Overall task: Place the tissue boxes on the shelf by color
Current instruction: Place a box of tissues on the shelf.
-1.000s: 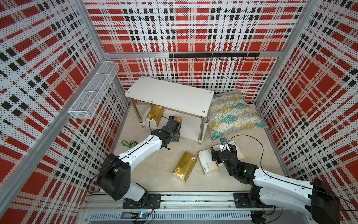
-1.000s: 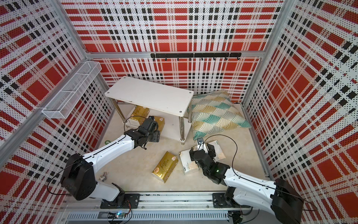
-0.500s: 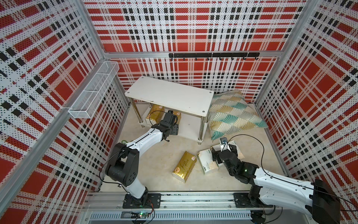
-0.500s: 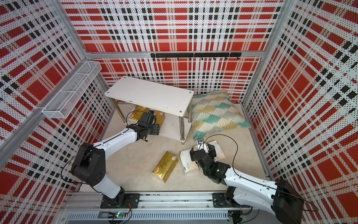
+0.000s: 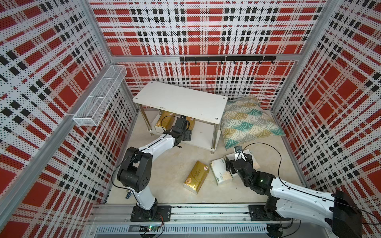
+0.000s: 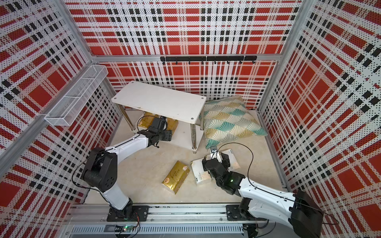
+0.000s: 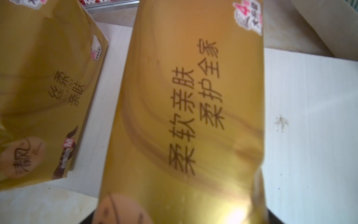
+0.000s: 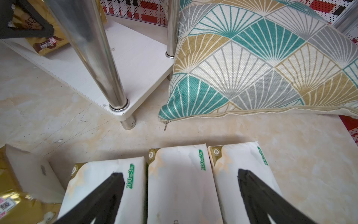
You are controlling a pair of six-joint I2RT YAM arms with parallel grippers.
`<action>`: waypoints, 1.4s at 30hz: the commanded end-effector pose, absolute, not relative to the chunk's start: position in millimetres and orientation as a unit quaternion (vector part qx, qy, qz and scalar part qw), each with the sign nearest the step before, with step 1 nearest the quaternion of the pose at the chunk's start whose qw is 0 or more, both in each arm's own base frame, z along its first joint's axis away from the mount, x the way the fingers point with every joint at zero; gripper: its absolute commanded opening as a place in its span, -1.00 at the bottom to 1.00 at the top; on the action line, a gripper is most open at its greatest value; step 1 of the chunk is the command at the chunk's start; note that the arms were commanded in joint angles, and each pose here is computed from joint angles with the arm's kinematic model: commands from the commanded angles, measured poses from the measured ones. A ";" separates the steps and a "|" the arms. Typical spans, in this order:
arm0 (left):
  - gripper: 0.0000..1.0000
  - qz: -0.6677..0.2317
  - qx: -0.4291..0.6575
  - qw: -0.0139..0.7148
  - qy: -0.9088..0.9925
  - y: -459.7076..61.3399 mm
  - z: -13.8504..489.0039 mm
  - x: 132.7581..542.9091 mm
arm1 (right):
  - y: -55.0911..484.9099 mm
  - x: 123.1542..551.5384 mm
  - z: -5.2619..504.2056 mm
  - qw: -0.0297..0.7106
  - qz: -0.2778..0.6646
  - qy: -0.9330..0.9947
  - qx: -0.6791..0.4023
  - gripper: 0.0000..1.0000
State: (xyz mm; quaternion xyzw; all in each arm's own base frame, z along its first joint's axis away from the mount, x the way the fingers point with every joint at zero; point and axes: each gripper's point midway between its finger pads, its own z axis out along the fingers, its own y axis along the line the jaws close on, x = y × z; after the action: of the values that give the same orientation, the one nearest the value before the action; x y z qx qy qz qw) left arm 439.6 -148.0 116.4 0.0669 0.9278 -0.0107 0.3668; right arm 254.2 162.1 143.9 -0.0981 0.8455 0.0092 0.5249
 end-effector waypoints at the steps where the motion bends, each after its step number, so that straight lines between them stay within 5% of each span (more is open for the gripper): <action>1: 0.51 -0.011 0.066 0.392 0.917 -149.2 129.1 454.9 | 160.7 253.8 151.0 0.530 0.015 0.843 -0.089 1.00; 42: 0.61 0.007 0.076 0.359 0.930 -131.3 102.6 450.6 | 163.5 255.0 149.8 0.530 0.020 0.843 -0.087 1.00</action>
State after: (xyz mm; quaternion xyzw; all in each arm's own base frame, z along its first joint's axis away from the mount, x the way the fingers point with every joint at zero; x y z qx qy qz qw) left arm 448.1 -138.3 109.1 0.0773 0.9283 -0.0028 0.3637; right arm 253.9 161.7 145.2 -0.0929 0.8453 0.0133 0.5260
